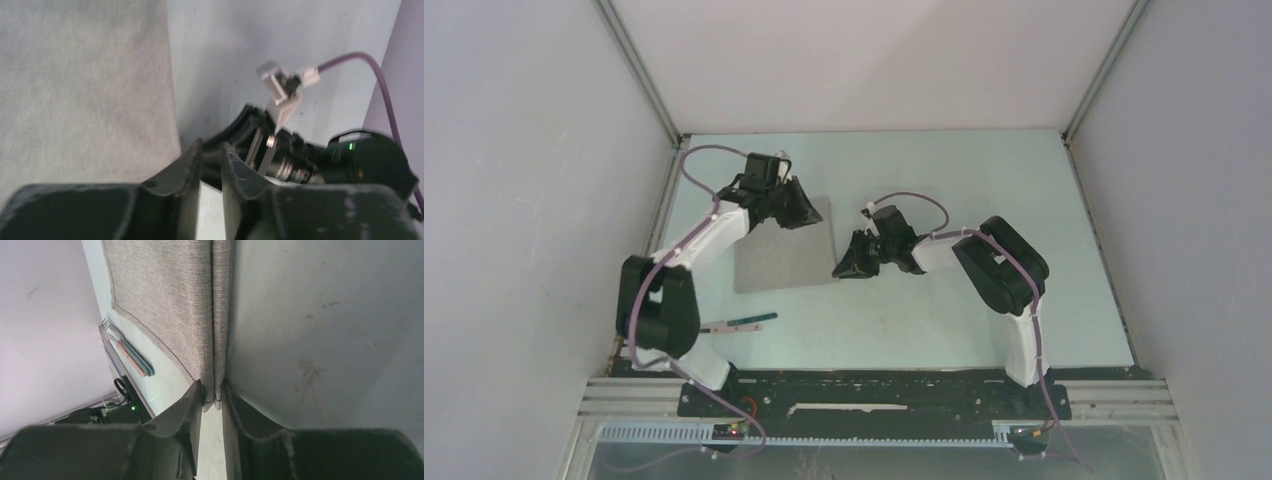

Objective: Fold the napkin into a case and place the utensils inside
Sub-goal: Smooth out the lower triangle-folded napkin at the center of the board.

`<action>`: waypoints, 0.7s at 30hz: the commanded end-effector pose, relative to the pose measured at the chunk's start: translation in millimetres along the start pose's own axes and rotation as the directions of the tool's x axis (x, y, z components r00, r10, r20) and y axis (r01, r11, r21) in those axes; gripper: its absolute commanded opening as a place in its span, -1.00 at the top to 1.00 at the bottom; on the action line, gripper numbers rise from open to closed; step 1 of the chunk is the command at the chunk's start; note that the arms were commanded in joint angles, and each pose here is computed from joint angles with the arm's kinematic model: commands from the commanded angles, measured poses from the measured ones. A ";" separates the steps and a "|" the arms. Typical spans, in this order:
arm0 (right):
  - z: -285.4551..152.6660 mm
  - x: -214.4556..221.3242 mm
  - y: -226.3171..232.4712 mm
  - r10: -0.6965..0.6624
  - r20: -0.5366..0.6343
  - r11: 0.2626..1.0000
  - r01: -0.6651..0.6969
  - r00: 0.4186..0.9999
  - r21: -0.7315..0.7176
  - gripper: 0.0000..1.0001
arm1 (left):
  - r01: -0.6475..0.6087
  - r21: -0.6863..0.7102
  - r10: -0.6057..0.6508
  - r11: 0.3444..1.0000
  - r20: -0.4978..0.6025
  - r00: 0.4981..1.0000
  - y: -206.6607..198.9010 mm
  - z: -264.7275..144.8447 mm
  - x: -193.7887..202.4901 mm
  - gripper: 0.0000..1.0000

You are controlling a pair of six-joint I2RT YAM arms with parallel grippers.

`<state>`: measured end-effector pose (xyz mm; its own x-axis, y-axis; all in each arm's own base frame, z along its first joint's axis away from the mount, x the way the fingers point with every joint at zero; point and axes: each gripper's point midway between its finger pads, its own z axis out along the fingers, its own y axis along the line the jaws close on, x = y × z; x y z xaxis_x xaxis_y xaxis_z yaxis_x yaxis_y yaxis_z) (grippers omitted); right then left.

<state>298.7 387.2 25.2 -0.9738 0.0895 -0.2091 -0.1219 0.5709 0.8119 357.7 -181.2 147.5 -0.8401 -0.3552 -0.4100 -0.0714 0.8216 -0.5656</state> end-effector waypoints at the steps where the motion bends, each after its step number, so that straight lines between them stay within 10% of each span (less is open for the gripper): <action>1: 9.1 -5.3 -2.3 -0.001 0.026 1.000 0.000 1.000 0.017 0.58 | 0.041 0.160 -0.053 0.986 0.071 0.996 -32.9 40.2 -44.2 0.62; 3: 10.4 -4.2 -5.8 0.012 0.019 1.000 -0.012 1.000 0.020 0.96 | 0.062 0.174 -0.075 0.983 0.066 0.995 -33.1 60.7 -52.9 0.81; 21: 6.7 -1.9 0.3 0.015 0.001 1.000 -0.015 1.000 0.001 1.00 | 0.217 0.090 -0.225 0.972 0.090 0.970 20.8 145.6 -92.9 1.00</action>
<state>298.2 388.2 18.3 -0.9777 0.0981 -0.1857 -0.0971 0.5729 0.8138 491.5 -196.5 66.1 -0.7795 -0.5291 -0.3352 -0.1986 0.7163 -0.6689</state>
